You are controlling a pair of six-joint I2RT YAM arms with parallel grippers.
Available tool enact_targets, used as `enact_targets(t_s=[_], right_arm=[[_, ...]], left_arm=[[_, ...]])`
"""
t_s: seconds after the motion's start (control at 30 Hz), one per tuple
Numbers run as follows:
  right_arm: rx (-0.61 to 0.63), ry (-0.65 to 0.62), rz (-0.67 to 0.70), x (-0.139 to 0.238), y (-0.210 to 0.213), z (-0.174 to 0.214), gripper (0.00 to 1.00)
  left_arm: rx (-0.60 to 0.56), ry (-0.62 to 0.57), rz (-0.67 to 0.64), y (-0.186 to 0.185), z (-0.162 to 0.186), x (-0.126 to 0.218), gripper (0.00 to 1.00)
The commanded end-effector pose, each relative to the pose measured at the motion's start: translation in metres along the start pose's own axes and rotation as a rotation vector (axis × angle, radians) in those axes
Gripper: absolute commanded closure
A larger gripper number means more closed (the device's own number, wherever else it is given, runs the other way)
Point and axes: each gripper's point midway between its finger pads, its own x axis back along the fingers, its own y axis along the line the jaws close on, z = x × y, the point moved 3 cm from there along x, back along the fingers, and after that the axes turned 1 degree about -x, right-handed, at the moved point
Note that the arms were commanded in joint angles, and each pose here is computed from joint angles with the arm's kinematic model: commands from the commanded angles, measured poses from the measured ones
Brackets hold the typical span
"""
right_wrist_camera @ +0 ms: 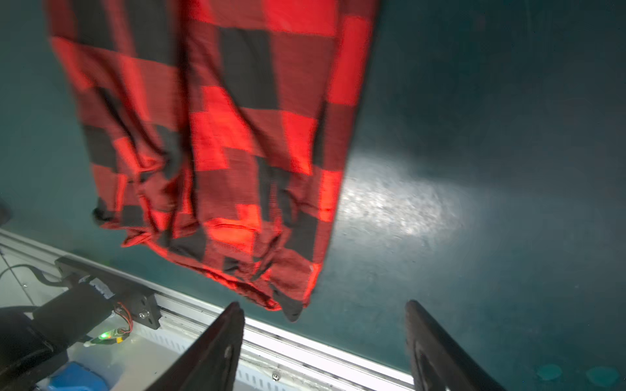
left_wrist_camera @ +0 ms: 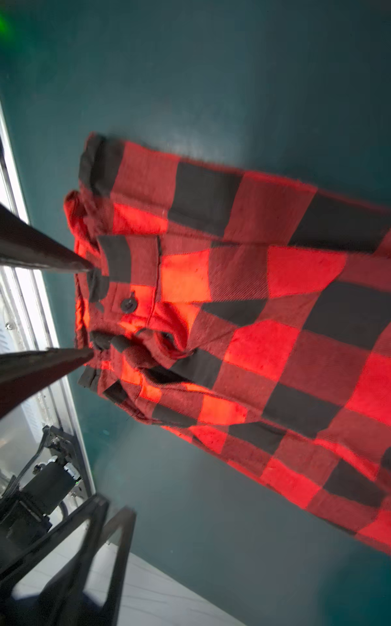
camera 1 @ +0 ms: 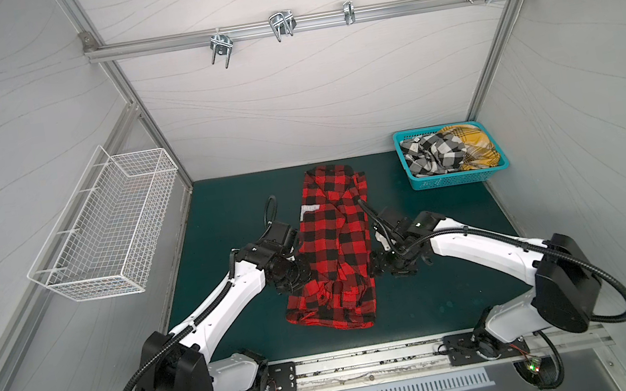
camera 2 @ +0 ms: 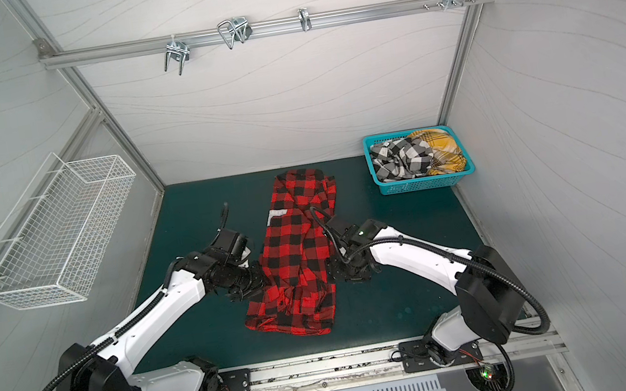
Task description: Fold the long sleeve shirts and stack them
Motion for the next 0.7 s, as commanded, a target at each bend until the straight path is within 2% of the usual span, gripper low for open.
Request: enact_targets(t_s=[0.0, 0.13, 0.27, 0.5, 0.67], right_arm=[[-0.092, 0.095, -0.104, -0.011, -0.001, 0.001, 0.37], [-0.159, 0.152, -0.095, -0.023, -0.015, 0.003, 0.46], [-0.156, 0.150, -0.143, -0.023, -0.011, 0.007, 0.49], [-0.126, 0.130, -0.253, -0.011, 0.003, 0.014, 0.52], [-0.108, 0.167, -0.302, -0.017, 0.017, 0.018, 0.70]], left_arm=[[-0.022, 0.062, 0.102, -0.039, 0.007, -0.011, 0.62], [-0.080, 0.123, 0.088, -0.056, 0.026, -0.033, 0.59], [-0.102, 0.181, 0.045, -0.055, 0.037, -0.052, 0.58], [-0.097, 0.202, 0.002, -0.049, 0.033, -0.078, 0.55], [-0.076, 0.204, -0.002, -0.044, 0.033, -0.089, 0.56]])
